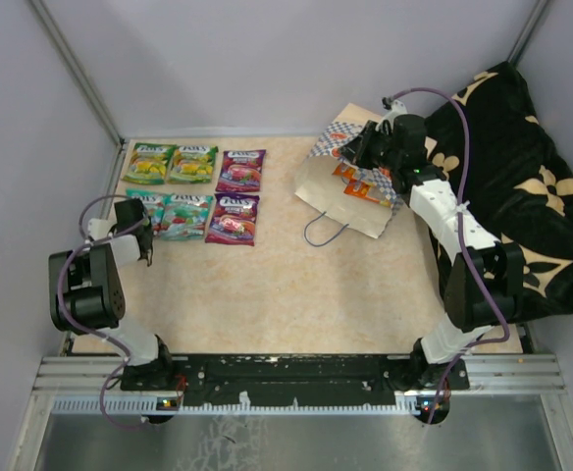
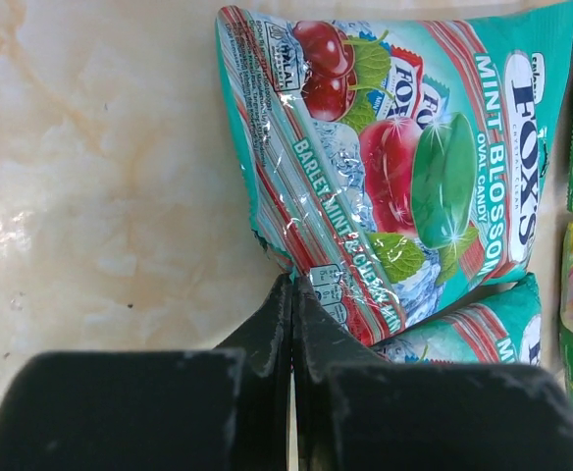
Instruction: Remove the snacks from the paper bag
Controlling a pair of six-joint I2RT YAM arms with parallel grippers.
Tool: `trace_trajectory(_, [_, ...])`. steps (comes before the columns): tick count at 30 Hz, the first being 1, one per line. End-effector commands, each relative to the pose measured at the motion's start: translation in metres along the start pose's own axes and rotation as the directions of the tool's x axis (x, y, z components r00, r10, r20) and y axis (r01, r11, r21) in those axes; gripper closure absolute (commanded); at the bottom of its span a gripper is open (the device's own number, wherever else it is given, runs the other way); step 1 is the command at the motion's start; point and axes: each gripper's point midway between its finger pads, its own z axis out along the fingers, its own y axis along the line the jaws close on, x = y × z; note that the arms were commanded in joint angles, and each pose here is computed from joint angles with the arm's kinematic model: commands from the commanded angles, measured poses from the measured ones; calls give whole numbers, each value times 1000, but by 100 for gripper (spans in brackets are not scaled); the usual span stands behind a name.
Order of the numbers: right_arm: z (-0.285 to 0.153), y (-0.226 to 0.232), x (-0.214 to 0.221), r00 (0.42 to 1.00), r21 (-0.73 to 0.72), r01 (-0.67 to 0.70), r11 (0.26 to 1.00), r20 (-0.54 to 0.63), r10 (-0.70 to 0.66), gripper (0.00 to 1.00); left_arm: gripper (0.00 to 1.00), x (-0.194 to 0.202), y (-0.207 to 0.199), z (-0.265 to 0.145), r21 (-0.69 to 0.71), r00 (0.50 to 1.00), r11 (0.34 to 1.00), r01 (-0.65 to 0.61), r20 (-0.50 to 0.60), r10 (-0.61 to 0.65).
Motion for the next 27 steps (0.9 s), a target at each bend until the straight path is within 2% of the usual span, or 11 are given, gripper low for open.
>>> trace_trajectory(1, [-1, 4, -17, 999, -28, 16, 999, 49, -15, 100, 100, -5, 10, -7, -51, 999, 999, 15, 40, -13])
trace_trajectory(5, [-1, 4, -16, 999, -26, 17, 1000, 45, -16, 100, 100, -8, 10, -4, -74, 999, 997, -11, 51, 14])
trace_trajectory(7, [-2, 4, -17, 999, -26, 19, 999, 45, -18, 100, 94, -8, 6, -4, -65, 999, 998, -22, 43, 25])
trace_trajectory(8, [-1, 4, -16, 999, -25, 18, 1000, 44, -16, 100, 87, -7, 4, -4, -53, 999, 998, -32, 36, 34])
trace_trajectory(9, [-1, 3, -16, 999, -24, 19, 1000, 44, -18, 100, 75, -7, 1, -5, -39, 999, 998, -43, 30, 44])
trace_trajectory(11, [-1, 3, -17, 999, -21, 22, 1000, 44, -21, 100, 39, -8, -2, -7, -25, 998, 998, -52, 30, 52])
trace_trajectory(13, [-1, 2, -17, 999, -12, 26, 1000, 45, -26, 100, 22, -12, -2, -10, -36, 996, 997, -75, 36, 76])
trace_trajectory(19, [0, 1, -17, 999, -12, 26, 1000, 41, -26, 100, 16, -25, -22, -37, 10, 990, 990, -138, 41, 138])
trace_trajectory(21, [1, 1, -18, 999, -9, 27, 1000, 41, -27, 100, 1, -20, -37, -50, 78, 979, 976, -203, 29, 202])
trace_trajectory(24, [0, 1, -19, 999, -9, 26, 1000, 42, -26, 100, 0, -11, -61, -72, 160, 944, 931, -327, 8, 330])
trace_trajectory(27, [0, 1, -18, 999, -6, 25, 1000, 41, -25, 100, 0, -3, -85, -101, 221, 902, 877, -427, 42, 429])
